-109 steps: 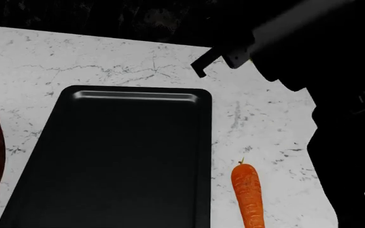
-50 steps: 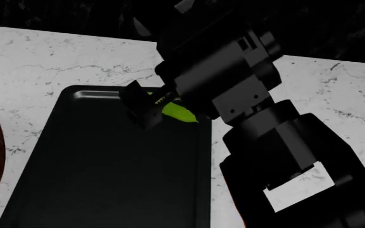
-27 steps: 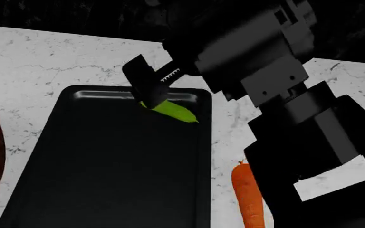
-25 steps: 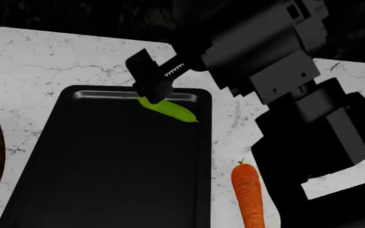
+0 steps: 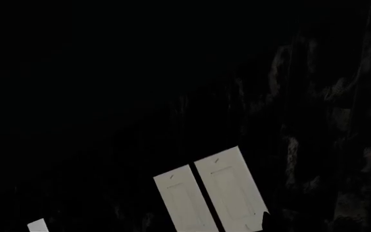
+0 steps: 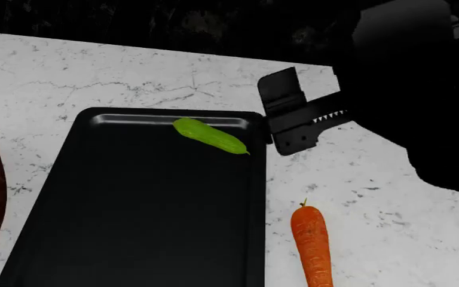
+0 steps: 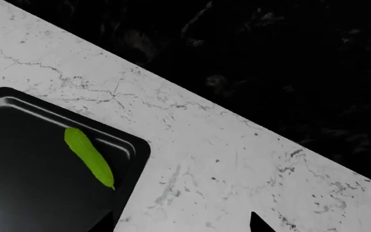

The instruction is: Place the two vegetables and bowl onto the tray for setting up a vegetable dip station.

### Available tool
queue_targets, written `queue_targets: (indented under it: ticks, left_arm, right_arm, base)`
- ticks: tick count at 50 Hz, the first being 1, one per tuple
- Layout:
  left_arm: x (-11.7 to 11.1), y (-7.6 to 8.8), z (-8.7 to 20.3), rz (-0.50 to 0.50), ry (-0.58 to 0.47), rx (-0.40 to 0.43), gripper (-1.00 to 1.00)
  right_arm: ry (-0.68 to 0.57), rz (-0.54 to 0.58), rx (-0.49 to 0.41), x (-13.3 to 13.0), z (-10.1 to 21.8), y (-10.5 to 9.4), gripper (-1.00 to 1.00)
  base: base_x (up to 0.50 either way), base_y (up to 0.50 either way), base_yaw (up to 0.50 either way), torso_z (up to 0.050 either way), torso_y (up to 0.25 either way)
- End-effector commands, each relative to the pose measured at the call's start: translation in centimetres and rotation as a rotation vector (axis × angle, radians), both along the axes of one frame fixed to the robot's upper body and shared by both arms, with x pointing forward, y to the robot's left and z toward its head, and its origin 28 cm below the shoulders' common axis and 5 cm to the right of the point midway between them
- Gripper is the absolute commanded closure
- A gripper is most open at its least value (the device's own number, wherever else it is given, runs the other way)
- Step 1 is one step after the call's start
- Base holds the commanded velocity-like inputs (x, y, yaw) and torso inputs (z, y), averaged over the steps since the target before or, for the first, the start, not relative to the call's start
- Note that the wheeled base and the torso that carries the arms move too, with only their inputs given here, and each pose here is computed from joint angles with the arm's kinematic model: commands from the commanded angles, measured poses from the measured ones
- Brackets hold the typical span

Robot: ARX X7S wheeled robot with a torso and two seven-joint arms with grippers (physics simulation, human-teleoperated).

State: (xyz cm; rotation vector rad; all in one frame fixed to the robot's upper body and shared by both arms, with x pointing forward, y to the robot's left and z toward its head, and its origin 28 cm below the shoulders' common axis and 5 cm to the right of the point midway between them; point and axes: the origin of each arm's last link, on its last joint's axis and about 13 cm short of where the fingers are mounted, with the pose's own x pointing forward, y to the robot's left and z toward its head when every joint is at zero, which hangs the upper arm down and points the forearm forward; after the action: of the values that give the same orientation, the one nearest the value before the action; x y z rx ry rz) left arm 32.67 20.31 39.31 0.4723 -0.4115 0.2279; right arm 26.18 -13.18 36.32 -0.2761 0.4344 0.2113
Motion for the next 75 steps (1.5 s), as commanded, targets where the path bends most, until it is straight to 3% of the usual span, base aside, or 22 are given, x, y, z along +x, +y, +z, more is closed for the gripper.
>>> queue_targets:
  ticks: [1,15,75]
  left_arm:
    - [-1.6,-0.3,0.4,-0.085,0.007,-0.042,-1.0]
    - [-2.2,-0.3,-0.4,-0.083,0.017,-0.042,-1.0]
    - [-1.7,-0.1,-2.0,-0.094,0.047,-0.045,-1.0]
  right_arm:
    - [0.068,-0.05,0.034,-5.0,-0.7,-1.2,-1.0]
    - [0.154,-0.024,0.04,-6.1,-4.3,-1.3,-1.0]
    - [0.306,0.013,0.061,-2.8,-11.7,-0.6,-1.0]
  base:
    - [0.0,0.0,0.0,0.0,0.0]
    - [0.0,0.0,0.0,0.0,0.0]
    - [0.0,0.0,0.0,0.0,0.0]
